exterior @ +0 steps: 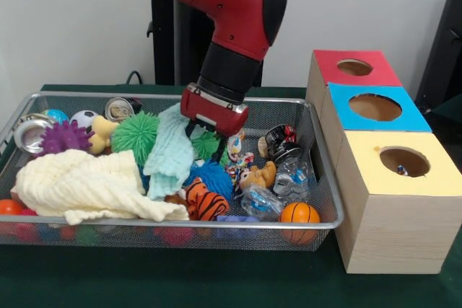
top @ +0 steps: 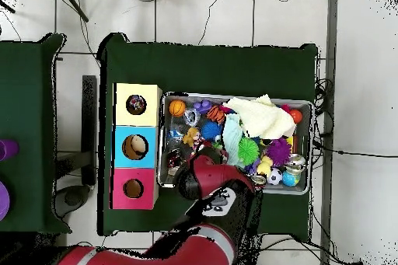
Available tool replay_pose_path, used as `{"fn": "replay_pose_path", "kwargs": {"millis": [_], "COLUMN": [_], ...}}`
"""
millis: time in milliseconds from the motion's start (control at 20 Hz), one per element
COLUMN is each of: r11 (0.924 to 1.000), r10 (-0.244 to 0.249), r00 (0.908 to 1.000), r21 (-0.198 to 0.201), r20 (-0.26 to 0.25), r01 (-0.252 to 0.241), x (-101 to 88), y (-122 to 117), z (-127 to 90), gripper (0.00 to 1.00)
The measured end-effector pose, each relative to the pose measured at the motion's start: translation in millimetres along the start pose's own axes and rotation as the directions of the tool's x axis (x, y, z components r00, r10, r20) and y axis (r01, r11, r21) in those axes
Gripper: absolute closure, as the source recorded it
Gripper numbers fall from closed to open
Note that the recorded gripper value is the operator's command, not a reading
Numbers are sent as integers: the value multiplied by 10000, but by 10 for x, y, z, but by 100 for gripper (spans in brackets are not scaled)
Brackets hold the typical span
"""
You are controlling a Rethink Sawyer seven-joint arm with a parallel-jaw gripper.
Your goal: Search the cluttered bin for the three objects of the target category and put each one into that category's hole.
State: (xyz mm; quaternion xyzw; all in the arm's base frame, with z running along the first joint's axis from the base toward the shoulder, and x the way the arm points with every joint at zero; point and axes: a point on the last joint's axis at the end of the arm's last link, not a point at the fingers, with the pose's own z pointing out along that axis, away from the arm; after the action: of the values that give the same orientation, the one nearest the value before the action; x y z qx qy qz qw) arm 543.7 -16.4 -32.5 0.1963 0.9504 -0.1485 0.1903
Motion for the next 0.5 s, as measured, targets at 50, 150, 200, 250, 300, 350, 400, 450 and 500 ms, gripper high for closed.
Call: {"fn": "replay_pose_path", "kwargs": {"millis": [50, 150, 200, 250, 300, 350, 400, 450, 500], "r11": [9999, 9993, 9992, 9990, 9986, 9985, 9984, 9984, 9985], "r10": [100, 337, 369, 400, 468, 491, 506, 509, 511], "r00": [9999, 9994, 9993, 9992, 9989, 9988, 9987, 9987, 9985], "r21": [-44, -155, -173, -191, -237, -259, -264, -240, -186], "r20": [-29, -21, -13, -6, 24, 32, 12, -69, -188], "r01": [-100, -338, -369, -400, -467, -490, -505, -511, -515], "x": [-20, -96, -108, -120, -152, -166, -173, -167, -157], "y": [-26, -60, -61, -61, -58, -54, -46, -37, -32], "z": [18, 25, 22, 19, 8, 1, -11, -24, -41], "gripper": [0, 0, 0, 0, 0, 0, 0, 0, 0]}}
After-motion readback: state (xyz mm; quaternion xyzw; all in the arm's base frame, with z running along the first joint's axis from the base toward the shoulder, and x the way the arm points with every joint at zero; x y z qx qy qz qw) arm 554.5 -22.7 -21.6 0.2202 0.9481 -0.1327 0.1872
